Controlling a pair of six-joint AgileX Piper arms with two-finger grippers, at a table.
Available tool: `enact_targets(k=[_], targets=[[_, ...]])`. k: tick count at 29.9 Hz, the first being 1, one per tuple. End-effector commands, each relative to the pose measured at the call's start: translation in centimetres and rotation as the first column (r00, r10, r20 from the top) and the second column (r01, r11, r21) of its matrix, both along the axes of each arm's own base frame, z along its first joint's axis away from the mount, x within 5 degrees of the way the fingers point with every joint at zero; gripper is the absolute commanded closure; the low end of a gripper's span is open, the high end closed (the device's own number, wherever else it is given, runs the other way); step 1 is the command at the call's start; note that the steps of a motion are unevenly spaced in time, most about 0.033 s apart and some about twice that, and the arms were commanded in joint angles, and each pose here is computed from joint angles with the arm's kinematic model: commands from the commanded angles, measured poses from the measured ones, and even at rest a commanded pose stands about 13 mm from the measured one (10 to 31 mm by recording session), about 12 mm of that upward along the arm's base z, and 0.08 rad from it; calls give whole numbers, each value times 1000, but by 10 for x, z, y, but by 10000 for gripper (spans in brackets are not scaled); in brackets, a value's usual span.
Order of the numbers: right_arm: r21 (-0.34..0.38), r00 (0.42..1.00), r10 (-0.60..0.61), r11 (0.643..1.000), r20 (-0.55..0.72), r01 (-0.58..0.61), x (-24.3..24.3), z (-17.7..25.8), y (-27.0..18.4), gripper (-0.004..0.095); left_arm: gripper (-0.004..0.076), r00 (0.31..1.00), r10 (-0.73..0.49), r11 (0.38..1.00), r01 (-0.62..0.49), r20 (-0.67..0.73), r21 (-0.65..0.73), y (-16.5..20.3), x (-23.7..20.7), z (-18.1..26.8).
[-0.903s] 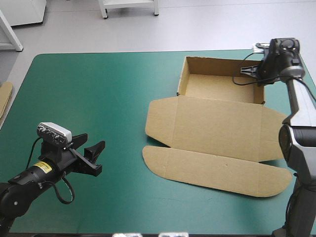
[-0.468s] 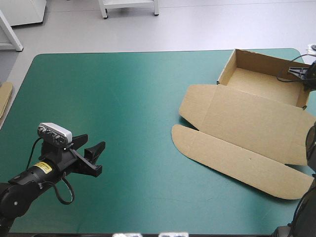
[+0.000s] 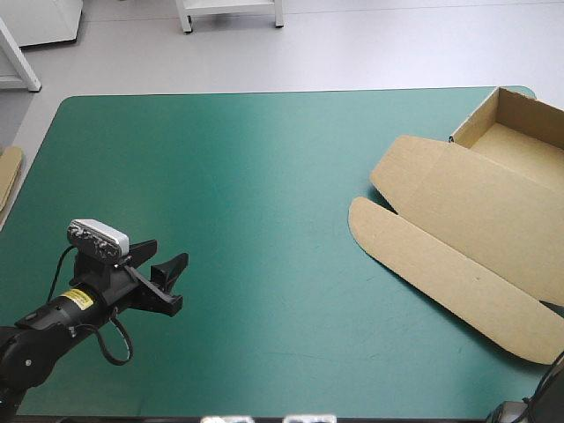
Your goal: Fold the box
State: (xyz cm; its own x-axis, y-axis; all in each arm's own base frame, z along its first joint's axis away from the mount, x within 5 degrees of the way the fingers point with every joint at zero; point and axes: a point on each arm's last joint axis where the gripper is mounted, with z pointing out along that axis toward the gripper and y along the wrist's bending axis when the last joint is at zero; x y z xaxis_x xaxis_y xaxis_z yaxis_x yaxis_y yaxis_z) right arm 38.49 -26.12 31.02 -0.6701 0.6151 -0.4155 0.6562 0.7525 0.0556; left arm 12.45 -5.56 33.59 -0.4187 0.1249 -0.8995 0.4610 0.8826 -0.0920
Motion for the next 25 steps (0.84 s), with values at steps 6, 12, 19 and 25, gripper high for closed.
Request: enact_targets(k=[6, 12, 19, 25], targets=[[20, 1000, 18, 1000, -3, -17, -9, 3, 3, 917, 304, 998, 22, 999, -19, 61, -48, 0, 1, 13], [44, 1000, 16, 999, 18, -17, -9, 4, 4, 691, 304, 999, 14, 999, -11, 45, -49, 0, 0, 12], [3, 1000, 10, 1000, 26, -10, -15, 18, 5, 233, 304, 999, 14, 999, -12, 42, -52, 0, 0, 12], [-21, 997, -13, 1000, 81, 15, -31, 43, 4, 210, 304, 999, 14, 999, -12, 42, -52, 0, 0, 12]])
